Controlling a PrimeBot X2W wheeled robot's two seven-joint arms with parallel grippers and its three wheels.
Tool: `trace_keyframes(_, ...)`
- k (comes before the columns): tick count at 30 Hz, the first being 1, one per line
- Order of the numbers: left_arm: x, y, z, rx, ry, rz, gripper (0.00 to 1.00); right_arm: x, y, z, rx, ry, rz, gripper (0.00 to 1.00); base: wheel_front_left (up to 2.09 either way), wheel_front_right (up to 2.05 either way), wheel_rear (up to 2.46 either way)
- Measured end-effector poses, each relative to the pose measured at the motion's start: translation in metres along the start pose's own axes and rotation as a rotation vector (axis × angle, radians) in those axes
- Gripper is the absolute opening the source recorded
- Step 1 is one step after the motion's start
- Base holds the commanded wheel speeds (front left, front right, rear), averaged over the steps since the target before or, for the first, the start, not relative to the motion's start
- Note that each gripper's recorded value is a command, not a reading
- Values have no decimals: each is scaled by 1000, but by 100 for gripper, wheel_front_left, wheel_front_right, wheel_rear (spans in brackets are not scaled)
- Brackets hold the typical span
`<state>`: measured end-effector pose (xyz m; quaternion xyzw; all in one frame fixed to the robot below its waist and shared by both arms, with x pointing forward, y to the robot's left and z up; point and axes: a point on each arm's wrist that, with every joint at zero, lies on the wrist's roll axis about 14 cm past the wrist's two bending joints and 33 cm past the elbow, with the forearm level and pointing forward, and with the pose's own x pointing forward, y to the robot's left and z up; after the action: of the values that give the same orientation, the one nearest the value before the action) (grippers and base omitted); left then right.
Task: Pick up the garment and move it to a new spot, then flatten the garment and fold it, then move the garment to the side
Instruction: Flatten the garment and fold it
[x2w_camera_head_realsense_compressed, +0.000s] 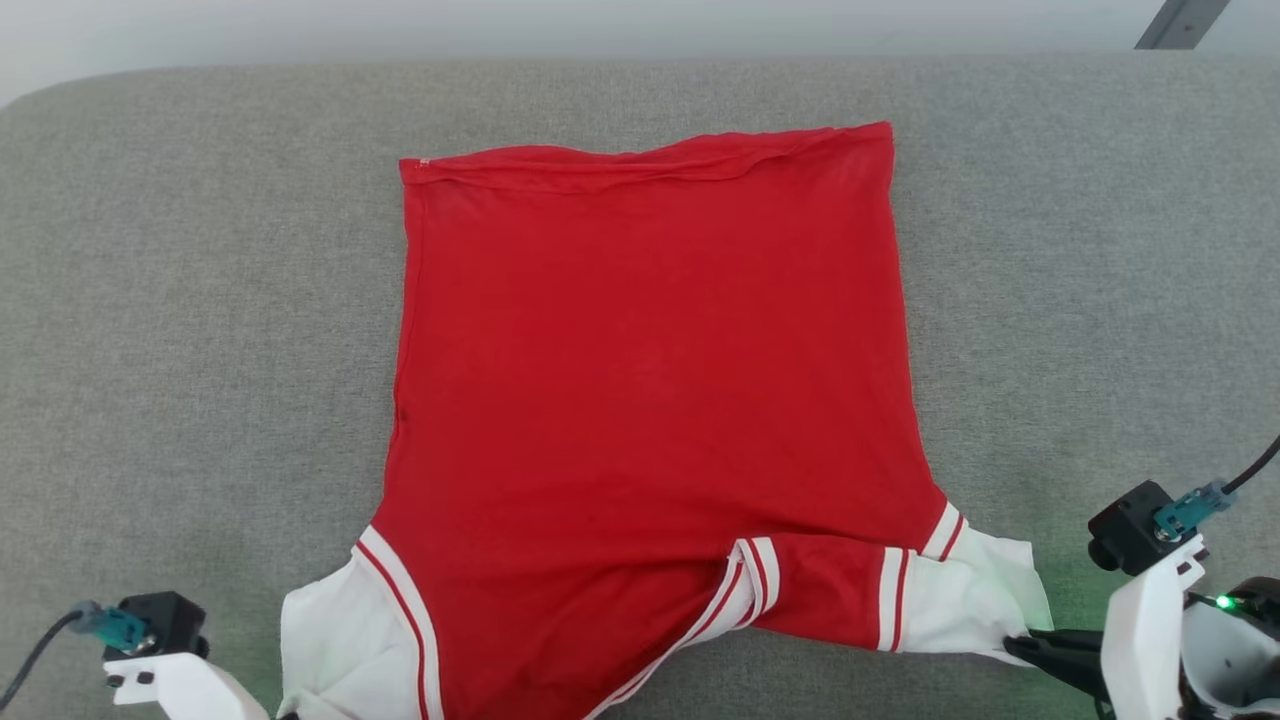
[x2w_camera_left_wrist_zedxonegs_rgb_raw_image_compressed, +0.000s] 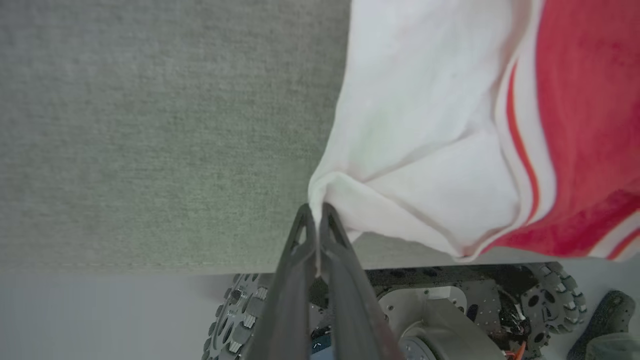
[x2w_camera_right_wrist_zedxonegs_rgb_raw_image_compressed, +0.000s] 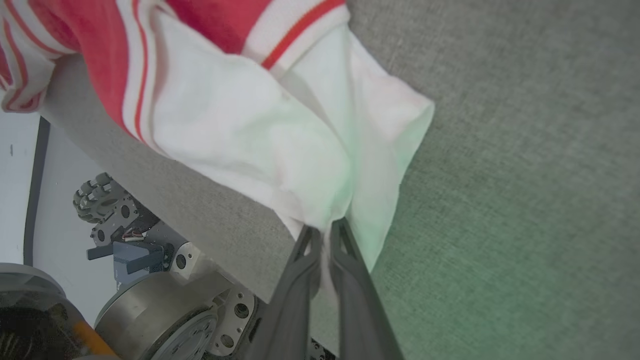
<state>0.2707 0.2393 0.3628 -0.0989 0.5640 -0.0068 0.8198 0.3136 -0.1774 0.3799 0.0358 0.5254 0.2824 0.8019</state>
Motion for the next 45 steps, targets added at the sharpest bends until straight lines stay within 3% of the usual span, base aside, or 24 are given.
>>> trace_keyframes(3, 3, -4, 1, -2, -20, -11, 0, 6, -1, 1, 7, -11, -6, 0, 0, 0, 0)
trace_keyframes(4, 4, -7, 1, -7, -25, -25, 0, 7, -1, 2, 6, -15, -10, 20, 0, 0, 0)
trace_keyframes(5, 5, -10, 1, -11, -30, -38, 0, 8, -2, 6, 2, -31, -15, 95, 0, 0, 0)
trace_keyframes(6, 6, -12, 4, -12, -48, -45, 0, 8, -2, 11, -5, -50, -19, 100, 0, 0, 0)
trace_keyframes(14, 5, -10, 19, -31, -121, -55, 0, -5, -4, 55, -43, -174, -37, 100, 0, 0, 0)
trace_keyframes(23, 8, -21, 33, -28, -162, -99, 0, -24, -13, 154, -85, -466, -126, 100, 0, 0, 0)
trace_keyframes(30, 19, -30, 47, -1, -169, -127, 0, -9, -23, 239, -67, -630, -192, 100, 0, 0, 0)
trace_keyframes(33, 26, -33, 55, 13, -176, -139, 0, 17, -40, 266, -35, -608, -229, 100, 0, 0, 0)
trace_keyframes(38, 32, -33, 57, 8, -173, -144, 0, 53, -65, 279, 10, -485, -281, 100, 0, 0, 0)
trace_keyframes(45, 39, -30, 55, -27, -165, -148, 0, 110, -75, 268, 60, -245, -282, 100, 0, 0, 0)
